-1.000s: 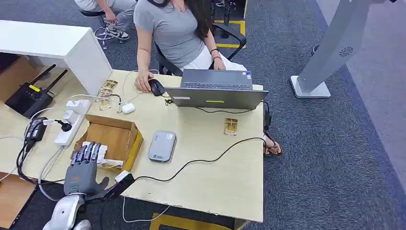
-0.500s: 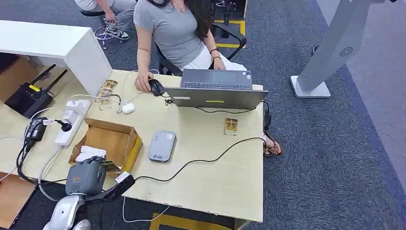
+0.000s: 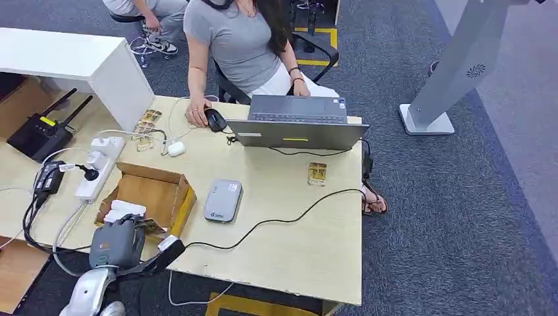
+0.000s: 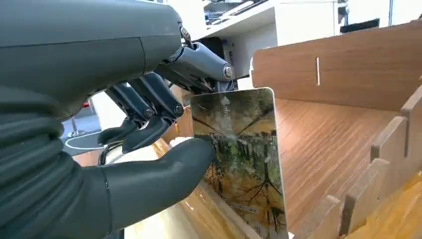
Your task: Pass the card to the sensor for recognition and then transmit it.
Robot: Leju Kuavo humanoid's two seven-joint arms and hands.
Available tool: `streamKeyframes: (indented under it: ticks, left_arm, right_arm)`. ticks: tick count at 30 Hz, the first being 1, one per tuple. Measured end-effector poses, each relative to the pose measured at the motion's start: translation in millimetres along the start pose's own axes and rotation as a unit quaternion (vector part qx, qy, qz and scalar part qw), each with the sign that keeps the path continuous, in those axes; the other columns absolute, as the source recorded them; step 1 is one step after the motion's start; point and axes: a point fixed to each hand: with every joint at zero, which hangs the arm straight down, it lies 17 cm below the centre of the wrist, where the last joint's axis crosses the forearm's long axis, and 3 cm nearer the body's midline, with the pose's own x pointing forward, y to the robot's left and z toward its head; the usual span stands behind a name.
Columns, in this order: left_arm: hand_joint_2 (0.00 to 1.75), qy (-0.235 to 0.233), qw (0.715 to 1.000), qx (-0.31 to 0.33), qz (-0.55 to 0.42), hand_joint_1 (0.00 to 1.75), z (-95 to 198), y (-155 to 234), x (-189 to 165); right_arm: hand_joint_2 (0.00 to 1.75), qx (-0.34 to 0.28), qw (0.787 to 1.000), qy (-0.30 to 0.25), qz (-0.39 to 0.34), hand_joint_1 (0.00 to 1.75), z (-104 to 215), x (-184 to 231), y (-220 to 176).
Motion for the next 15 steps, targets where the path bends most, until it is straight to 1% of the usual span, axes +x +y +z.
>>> streamKeyframes:
  ticks: [3,6,8,10,15]
  left_arm:
    - [1.75,-0.007,1.000,0.022,-0.002,1.75,-12,14,4]
    - [1.75,-0.012,0.998,0.064,-0.009,1.75,-38,40,8]
    - [1.75,-0.014,0.996,0.091,-0.019,1.75,-59,60,9]
    - [1.75,-0.014,0.992,0.118,-0.033,1.75,-88,84,11]
    - [1.75,-0.013,0.981,0.189,-0.052,1.75,-148,153,25]
  right_arm:
    - [1.75,0.001,1.000,-0.002,0.006,0.00,0,1,0]
    - [1.75,0.003,1.000,-0.006,0.015,0.00,0,3,0]
    - [1.75,0.004,1.000,-0.008,0.023,0.00,0,4,0]
    - [1.75,0.004,0.999,-0.012,0.032,0.00,0,6,-1]
    - [1.75,0.005,0.999,-0.017,0.050,0.00,0,11,-3]
